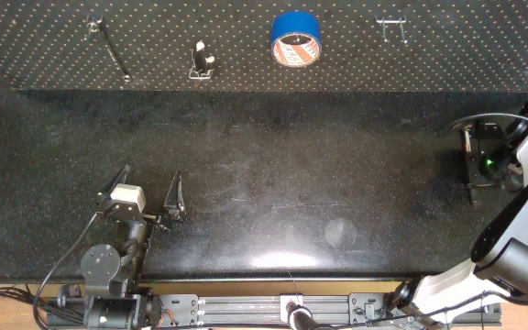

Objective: Place Tools Onto Pegboard

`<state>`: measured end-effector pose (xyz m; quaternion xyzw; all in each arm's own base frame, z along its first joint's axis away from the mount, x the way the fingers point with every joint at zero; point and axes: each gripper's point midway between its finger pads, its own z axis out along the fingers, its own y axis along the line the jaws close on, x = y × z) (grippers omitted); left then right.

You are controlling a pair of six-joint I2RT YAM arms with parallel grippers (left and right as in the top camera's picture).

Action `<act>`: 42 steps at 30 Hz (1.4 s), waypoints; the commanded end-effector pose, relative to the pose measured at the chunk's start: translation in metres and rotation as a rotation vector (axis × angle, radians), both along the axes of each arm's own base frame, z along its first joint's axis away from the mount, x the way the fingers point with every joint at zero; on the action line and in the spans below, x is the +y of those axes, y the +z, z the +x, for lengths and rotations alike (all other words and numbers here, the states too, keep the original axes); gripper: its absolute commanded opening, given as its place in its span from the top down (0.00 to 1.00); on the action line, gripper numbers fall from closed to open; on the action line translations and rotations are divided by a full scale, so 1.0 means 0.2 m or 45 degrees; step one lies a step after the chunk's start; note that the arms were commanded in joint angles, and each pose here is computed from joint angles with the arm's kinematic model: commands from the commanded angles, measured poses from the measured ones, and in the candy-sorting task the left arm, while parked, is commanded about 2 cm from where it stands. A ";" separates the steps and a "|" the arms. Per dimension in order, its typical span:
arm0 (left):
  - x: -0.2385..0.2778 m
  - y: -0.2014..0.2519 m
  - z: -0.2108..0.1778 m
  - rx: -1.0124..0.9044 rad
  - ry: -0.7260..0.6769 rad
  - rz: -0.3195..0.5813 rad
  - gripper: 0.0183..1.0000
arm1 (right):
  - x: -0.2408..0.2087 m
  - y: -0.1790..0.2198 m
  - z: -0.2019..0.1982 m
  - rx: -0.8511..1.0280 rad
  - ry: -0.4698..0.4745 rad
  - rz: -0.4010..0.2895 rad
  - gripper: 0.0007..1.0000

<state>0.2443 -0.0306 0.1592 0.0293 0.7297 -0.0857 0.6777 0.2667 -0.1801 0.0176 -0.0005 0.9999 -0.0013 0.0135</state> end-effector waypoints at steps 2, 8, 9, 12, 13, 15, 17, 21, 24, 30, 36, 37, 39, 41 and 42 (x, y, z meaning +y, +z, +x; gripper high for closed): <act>-0.01 0.00 0.00 -0.001 -0.013 -0.007 0.01 | 0.22 0.22 0.19 -0.513 -0.062 0.045 0.92; -0.01 0.00 0.00 -0.001 -0.013 -0.007 0.01 | 0.44 0.87 0.14 -1.085 -0.094 -0.096 0.93; -0.01 0.00 0.00 -0.001 -0.013 -0.007 0.01 | 0.51 0.95 0.13 -1.155 -0.059 -0.091 0.93; -0.01 0.00 0.00 -0.001 -0.013 -0.007 0.01 | 0.77 1.07 0.13 -1.321 0.114 -0.011 0.92; -0.01 0.00 0.00 -0.001 -0.013 -0.007 0.01 | 0.83 1.10 0.17 -1.381 0.135 0.038 0.92; -0.01 0.00 0.00 -0.001 -0.013 -0.007 0.01 | 0.96 1.17 0.27 -1.493 0.200 0.109 0.93; -0.01 0.00 0.00 -0.001 -0.013 -0.007 0.01 | 1.03 1.18 0.42 -1.556 0.249 0.150 0.93; -0.01 0.00 0.00 -0.001 -0.013 -0.007 0.01 | 1.10 1.09 0.61 -1.564 0.214 0.244 0.93; -0.01 0.00 0.00 -0.001 -0.013 -0.007 0.01 | 1.11 1.03 0.67 -1.559 0.208 0.250 0.93; -0.01 0.00 0.00 -0.001 -0.013 -0.007 0.01 | 1.04 0.79 0.82 -1.476 0.160 0.223 0.93; -0.01 0.00 0.00 -0.001 -0.013 -0.007 0.00 | 1.00 0.68 0.87 -1.440 0.137 0.213 0.02; -0.01 0.00 0.00 -0.001 -0.013 -0.007 0.01 | 1.00 0.70 0.87 -1.450 0.127 0.220 0.02; -0.01 0.00 0.00 -0.001 -0.013 -0.007 0.01 | 1.01 0.82 0.85 -1.519 0.091 0.247 0.02; -0.01 0.00 0.00 -0.001 -0.013 -0.007 0.00 | 0.94 0.95 0.67 -1.636 0.059 0.133 0.02; -0.01 0.00 0.00 -0.001 -0.013 -0.007 0.01 | 0.89 0.95 0.55 -1.670 0.012 0.057 0.02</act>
